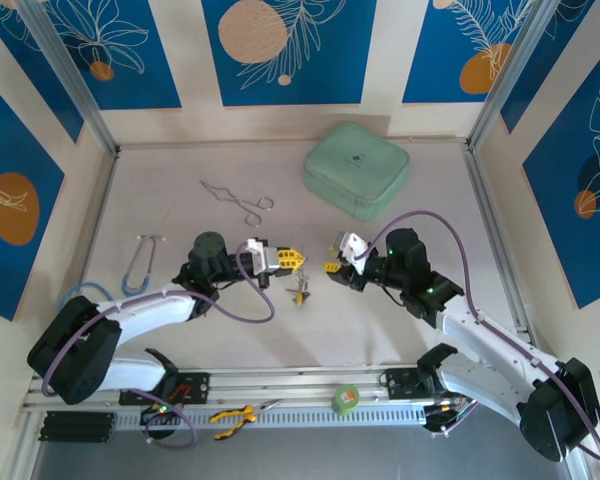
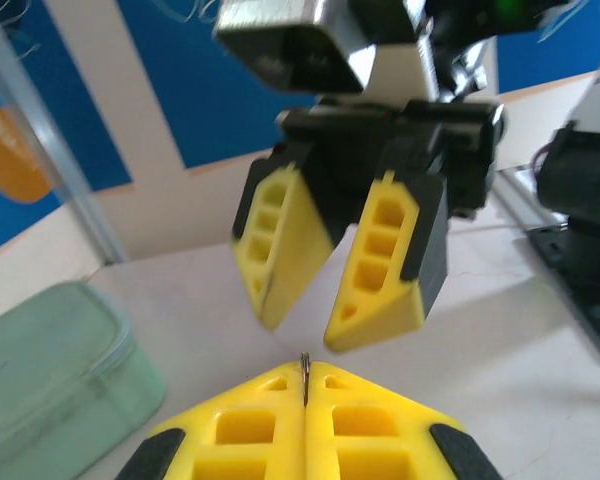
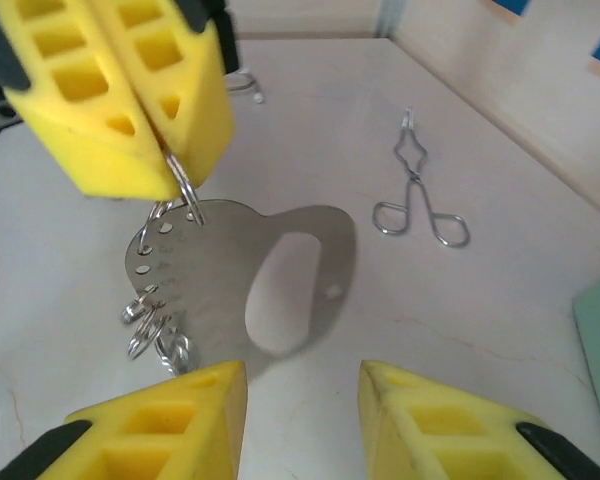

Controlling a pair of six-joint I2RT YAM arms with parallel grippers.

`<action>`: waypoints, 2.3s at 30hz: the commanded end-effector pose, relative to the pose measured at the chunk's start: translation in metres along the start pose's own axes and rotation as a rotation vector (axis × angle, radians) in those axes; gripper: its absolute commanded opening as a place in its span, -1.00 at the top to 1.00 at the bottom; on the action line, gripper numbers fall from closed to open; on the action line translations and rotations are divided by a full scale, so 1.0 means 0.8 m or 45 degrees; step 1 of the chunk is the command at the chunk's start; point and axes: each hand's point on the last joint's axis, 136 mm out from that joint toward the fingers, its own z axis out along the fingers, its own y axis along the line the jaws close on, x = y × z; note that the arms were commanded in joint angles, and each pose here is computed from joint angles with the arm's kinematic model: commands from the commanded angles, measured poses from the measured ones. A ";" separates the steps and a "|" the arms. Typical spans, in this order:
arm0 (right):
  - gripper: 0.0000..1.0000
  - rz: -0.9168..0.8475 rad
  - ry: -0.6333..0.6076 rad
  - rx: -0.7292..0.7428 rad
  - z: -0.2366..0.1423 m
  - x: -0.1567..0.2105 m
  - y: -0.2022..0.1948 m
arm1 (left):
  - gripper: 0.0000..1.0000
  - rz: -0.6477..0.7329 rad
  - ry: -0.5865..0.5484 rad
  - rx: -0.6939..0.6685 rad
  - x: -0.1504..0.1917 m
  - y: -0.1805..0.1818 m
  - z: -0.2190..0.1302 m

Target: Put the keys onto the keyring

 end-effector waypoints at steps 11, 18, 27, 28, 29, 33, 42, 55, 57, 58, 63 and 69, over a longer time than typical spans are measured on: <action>0.38 -0.199 -0.156 -0.256 0.003 -0.021 0.057 | 1.00 0.154 -0.166 0.244 -0.017 -0.036 -0.002; 0.51 -0.212 -0.187 -0.296 0.006 -0.030 0.065 | 1.00 0.142 -0.171 0.266 -0.015 -0.040 -0.001; 0.64 -0.233 -0.216 -0.322 0.014 -0.038 0.070 | 1.00 0.131 -0.169 0.285 -0.011 -0.042 0.000; 0.64 -0.231 -0.220 -0.320 0.015 -0.039 0.070 | 1.00 0.127 -0.168 0.286 -0.011 -0.043 0.000; 0.64 -0.233 -0.224 -0.323 0.015 -0.040 0.070 | 1.00 0.126 -0.166 0.289 -0.010 -0.043 0.000; 0.64 -0.241 -0.221 -0.300 0.015 -0.039 0.067 | 1.00 0.122 -0.158 0.285 -0.007 -0.042 0.001; 0.84 -0.246 -0.209 -0.296 0.008 -0.036 0.068 | 1.00 0.115 -0.148 0.283 -0.001 -0.042 0.002; 1.00 -0.234 -0.206 -0.277 0.009 -0.033 0.068 | -0.22 -0.049 0.043 -0.083 0.016 -0.011 -0.035; 1.00 -0.233 -0.208 -0.282 0.010 -0.033 0.069 | -0.18 -0.059 0.172 -0.111 0.027 -0.013 -0.045; 1.00 -0.234 -0.207 -0.288 0.011 -0.031 0.070 | -0.16 -0.055 0.213 -0.114 0.029 -0.015 -0.049; 1.00 -0.255 -0.207 -0.307 0.014 -0.030 0.074 | 0.00 0.009 0.274 -0.116 0.024 -0.019 -0.059; 1.00 -0.307 -0.224 -0.345 0.019 -0.034 0.082 | 0.09 0.044 0.233 -0.013 0.018 -0.026 -0.047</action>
